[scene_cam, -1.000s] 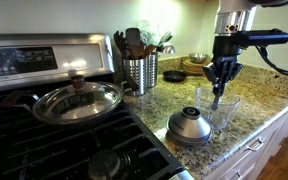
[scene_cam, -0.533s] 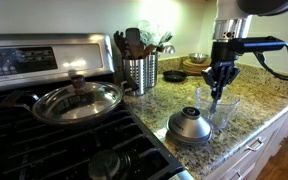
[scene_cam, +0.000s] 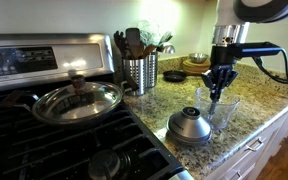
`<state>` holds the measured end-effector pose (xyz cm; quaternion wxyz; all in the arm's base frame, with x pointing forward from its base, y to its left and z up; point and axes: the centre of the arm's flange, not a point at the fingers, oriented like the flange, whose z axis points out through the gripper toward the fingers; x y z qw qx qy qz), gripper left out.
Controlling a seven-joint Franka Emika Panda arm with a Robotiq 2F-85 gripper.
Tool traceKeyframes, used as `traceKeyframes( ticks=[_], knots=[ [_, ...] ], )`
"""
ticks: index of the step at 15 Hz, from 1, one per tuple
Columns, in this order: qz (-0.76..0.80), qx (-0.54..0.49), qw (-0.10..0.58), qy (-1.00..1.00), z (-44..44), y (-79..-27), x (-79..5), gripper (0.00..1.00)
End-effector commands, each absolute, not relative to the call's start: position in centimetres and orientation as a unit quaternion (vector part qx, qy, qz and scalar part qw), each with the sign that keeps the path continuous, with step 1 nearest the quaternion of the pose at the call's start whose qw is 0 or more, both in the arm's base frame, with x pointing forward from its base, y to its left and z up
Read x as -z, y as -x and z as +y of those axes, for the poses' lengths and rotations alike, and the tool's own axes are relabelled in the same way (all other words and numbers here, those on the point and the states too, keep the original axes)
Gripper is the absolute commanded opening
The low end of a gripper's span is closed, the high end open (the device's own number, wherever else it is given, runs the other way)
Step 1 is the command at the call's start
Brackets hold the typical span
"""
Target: Place the blender blades upright in the cup then close the cup
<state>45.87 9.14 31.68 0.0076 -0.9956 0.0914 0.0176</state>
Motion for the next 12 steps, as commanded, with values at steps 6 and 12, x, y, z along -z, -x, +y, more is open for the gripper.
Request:
traceKeyframes(
  ticks=[6,12],
  knots=[
    [0.067,-0.007,0.015,0.998,8.6,-45.4,-30.1,0.39],
    [0.059,-0.016,0.011,0.998,8.5,-43.4,-30.8,0.68]
  ],
)
